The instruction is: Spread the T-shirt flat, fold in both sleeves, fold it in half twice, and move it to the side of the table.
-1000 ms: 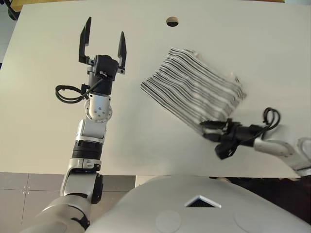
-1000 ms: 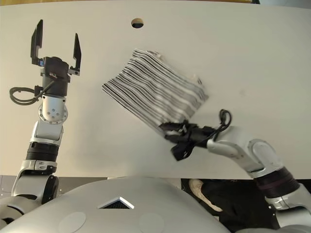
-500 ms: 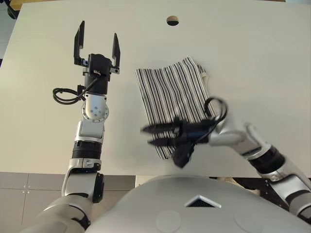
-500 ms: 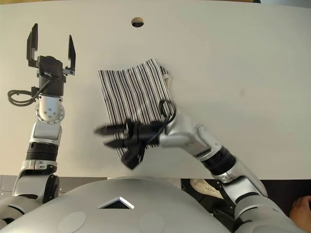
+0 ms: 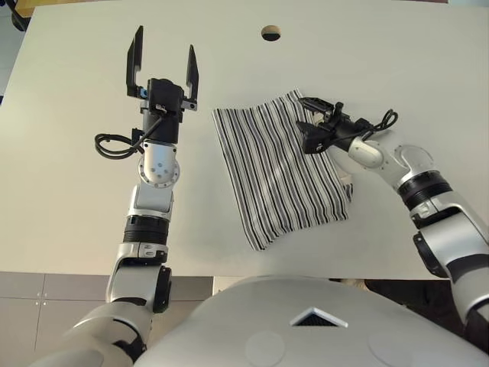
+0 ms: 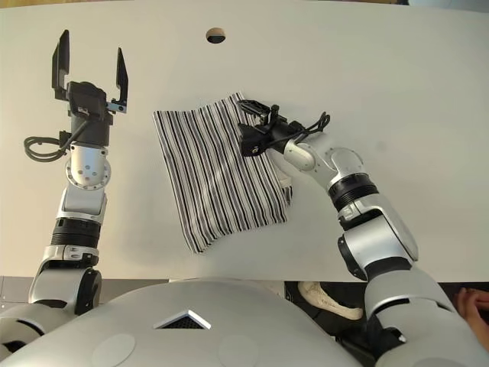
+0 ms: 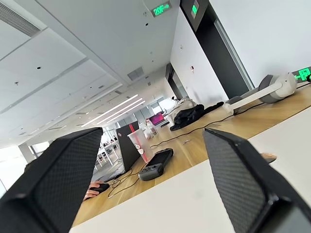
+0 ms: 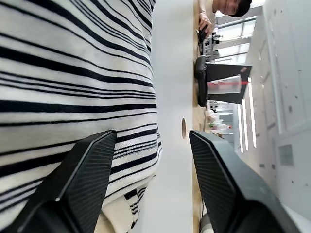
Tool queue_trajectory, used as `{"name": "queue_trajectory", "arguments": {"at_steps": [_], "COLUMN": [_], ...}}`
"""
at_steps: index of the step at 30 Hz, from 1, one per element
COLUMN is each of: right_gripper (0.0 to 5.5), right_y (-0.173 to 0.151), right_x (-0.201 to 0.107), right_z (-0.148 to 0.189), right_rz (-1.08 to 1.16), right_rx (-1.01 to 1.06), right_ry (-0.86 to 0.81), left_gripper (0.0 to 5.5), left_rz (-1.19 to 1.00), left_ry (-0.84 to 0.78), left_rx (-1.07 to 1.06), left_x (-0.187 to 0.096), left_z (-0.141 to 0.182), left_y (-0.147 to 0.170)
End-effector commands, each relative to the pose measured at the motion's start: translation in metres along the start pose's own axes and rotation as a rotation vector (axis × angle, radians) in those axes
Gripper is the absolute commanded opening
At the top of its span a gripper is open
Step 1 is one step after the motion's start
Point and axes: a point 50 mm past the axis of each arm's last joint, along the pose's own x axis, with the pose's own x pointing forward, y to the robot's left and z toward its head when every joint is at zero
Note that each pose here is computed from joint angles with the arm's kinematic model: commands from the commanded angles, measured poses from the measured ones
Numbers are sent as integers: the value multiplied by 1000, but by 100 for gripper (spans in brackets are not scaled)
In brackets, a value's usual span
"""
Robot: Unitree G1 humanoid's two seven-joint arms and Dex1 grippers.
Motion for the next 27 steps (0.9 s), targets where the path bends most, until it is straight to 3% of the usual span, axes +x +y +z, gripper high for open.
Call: {"name": "queue_trajectory", "arguments": {"at_steps": [1, 7, 13, 16, 18, 24, 27], "right_gripper": [279, 279, 279, 279, 279, 384, 401], "right_y": [47, 35, 9, -29, -42, 13, 30], "right_x": [-35, -72, -63, -82, -102, -189, -205], "right_z": [-18, -10, 1, 11, 19, 11, 27], "right_rz": [111, -18, -196, -458, -508, 140, 362], "right_rx": [41, 51, 42, 132, 204, 161, 155], "right_ry": [138, 208, 217, 109, 27, 143, 134], "left_gripper": [380, 380, 380, 380, 380, 386, 386], "left_rz": [-50, -72, -170, -322, -437, -929, -1198], "left_ry": [1, 21, -14, -73, -116, -105, -64], "left_rx": [13, 41, 121, 229, 300, 396, 374], "left_x": [5, 2, -3, -20, -34, -93, -119], "left_z": [-1, -7, -8, -3, 2, 14, 14], "left_y": [-6, -5, -2, 8, 13, 16, 9]}}
